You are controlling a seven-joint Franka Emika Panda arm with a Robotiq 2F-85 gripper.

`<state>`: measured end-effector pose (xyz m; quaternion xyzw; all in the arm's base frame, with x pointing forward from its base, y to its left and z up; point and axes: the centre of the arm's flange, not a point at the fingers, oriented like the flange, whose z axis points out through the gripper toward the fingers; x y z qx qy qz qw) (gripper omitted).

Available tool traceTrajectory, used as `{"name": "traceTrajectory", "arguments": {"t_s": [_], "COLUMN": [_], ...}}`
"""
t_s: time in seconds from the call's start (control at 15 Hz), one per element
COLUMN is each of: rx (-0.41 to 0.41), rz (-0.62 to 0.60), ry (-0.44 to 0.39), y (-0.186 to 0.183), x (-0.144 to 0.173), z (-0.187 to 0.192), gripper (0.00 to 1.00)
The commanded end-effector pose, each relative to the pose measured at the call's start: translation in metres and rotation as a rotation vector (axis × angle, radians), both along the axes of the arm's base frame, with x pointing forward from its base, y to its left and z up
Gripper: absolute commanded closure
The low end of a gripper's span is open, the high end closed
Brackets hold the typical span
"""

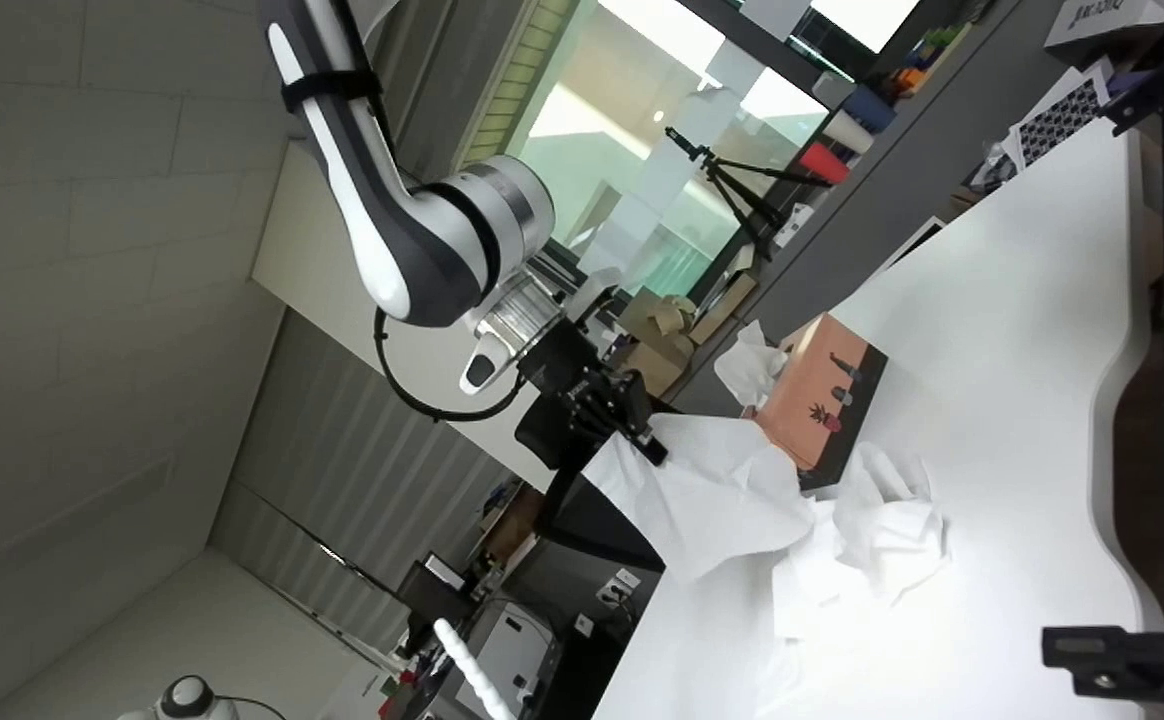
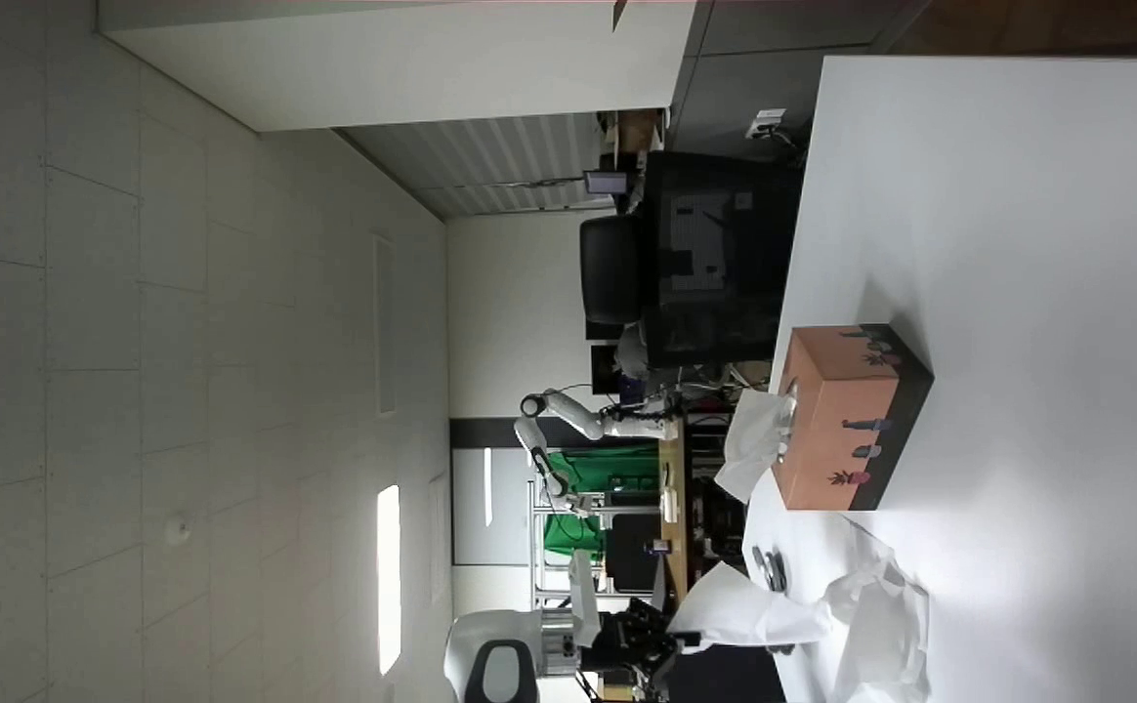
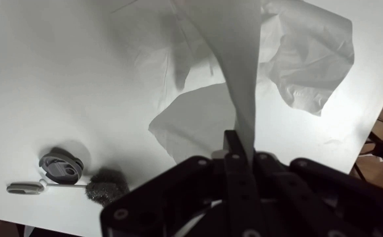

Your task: Get one napkin from the box and put it on the table

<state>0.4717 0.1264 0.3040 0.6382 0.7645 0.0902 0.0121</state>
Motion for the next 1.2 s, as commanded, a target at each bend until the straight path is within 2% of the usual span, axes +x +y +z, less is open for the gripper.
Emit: {"name": "traceTrajectory", "arguments": {"t_s": [0.0,0.47,0.73,1.0,1.07,1.13], "rx": [0.041,-0.008,-0.055,-0.088,-0.091,-0.092], "rz": [-0.054,-0.051,-0.044,-0.062,-0.072,-0.07], "ry": [-0.041,-0.056,-0.018,0.013,0.023,0.026], "y": [0.013,0.02,0.018,0.012,0.012,0.013], "x": [-0.033,-0.072,-0.078,-0.079,-0.08,-0.08], "z": [-0.049,-0.127,-0.158,-0.173,-0.175,-0.177], "gripper": [1.0,1.0,1.0,1.0,0.74,0.72]}}
